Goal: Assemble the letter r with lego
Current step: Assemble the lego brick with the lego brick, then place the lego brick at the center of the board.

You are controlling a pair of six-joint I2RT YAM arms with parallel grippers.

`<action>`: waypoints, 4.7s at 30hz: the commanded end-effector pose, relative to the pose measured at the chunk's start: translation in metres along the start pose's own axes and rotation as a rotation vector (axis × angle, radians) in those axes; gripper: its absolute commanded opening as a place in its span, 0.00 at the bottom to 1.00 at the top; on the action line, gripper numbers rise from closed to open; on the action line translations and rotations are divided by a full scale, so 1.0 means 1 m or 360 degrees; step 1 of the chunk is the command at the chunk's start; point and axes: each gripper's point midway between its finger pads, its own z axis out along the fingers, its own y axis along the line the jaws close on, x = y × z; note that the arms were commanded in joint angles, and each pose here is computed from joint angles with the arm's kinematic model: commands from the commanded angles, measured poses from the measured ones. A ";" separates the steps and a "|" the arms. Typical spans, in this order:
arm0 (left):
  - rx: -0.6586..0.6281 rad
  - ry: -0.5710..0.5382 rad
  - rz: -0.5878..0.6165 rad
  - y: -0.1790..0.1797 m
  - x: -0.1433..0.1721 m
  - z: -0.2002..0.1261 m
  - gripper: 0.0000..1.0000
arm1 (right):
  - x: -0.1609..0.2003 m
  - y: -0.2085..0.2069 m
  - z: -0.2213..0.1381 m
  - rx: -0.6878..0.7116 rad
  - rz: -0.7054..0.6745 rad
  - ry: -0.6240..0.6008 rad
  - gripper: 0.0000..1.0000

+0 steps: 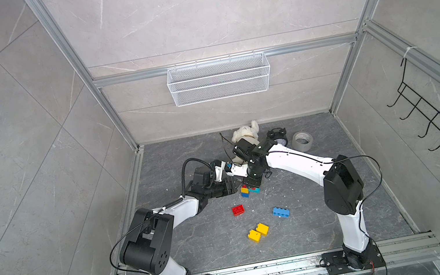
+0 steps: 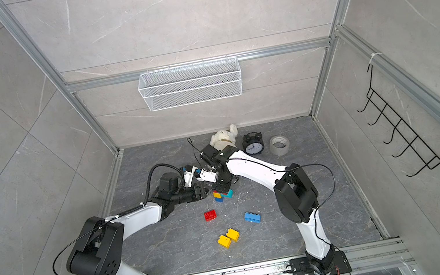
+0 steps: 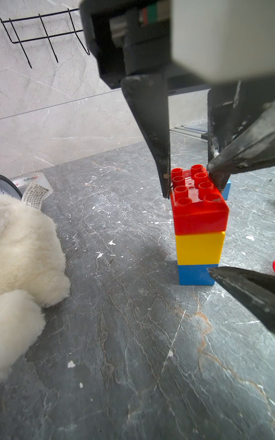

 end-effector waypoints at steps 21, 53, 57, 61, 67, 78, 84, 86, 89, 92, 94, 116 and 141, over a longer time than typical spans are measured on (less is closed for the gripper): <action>-0.0133 0.0223 -0.0054 0.028 0.044 0.025 0.39 | 0.011 0.009 0.018 -0.0044 0.0010 0.0127 0.14; -0.0309 -0.0153 0.0224 -0.002 -0.007 -0.021 0.61 | -0.002 0.003 0.005 -0.0018 0.0164 -0.0129 0.12; -0.0426 -0.0331 0.0396 -0.009 -0.025 -0.049 0.61 | 0.001 -0.007 -0.004 -0.0015 0.0255 -0.0203 0.12; -0.0403 -0.0402 0.0623 -0.019 -0.023 -0.063 0.60 | -0.005 -0.011 -0.022 -0.0067 0.0356 -0.0353 0.11; -0.0393 -0.0540 0.1057 -0.030 -0.021 -0.066 0.56 | -0.011 -0.010 -0.046 -0.0110 0.0425 -0.0483 0.11; -0.0216 -0.0705 0.1732 -0.075 -0.003 -0.051 0.60 | -0.016 0.005 -0.075 -0.0273 0.0443 -0.0660 0.12; -0.0289 -0.0827 0.1773 -0.080 -0.018 -0.047 0.58 | -0.017 0.012 -0.075 -0.0337 0.0418 -0.0680 0.12; -0.0301 -0.0816 0.1784 -0.078 -0.019 -0.043 0.57 | -0.016 0.013 -0.075 -0.0337 0.0412 -0.0674 0.12; -0.0319 -0.0792 0.1791 -0.076 -0.020 -0.040 0.53 | -0.015 0.014 -0.077 -0.0343 0.0404 -0.0679 0.12; -0.0323 -0.0777 0.1789 -0.075 -0.019 -0.039 0.53 | -0.015 0.015 -0.078 -0.0343 0.0395 -0.0681 0.12; -0.0319 -0.0749 0.1795 -0.074 -0.017 -0.038 0.53 | -0.015 0.015 -0.078 -0.0345 0.0392 -0.0678 0.12; -0.0474 -0.0638 0.1778 -0.052 -0.014 -0.036 0.50 | -0.019 0.017 -0.083 -0.0384 0.0397 -0.0693 0.12; -0.0456 -0.0694 0.1741 -0.055 -0.021 -0.032 0.27 | -0.024 0.021 -0.068 -0.0483 0.0442 -0.0663 0.16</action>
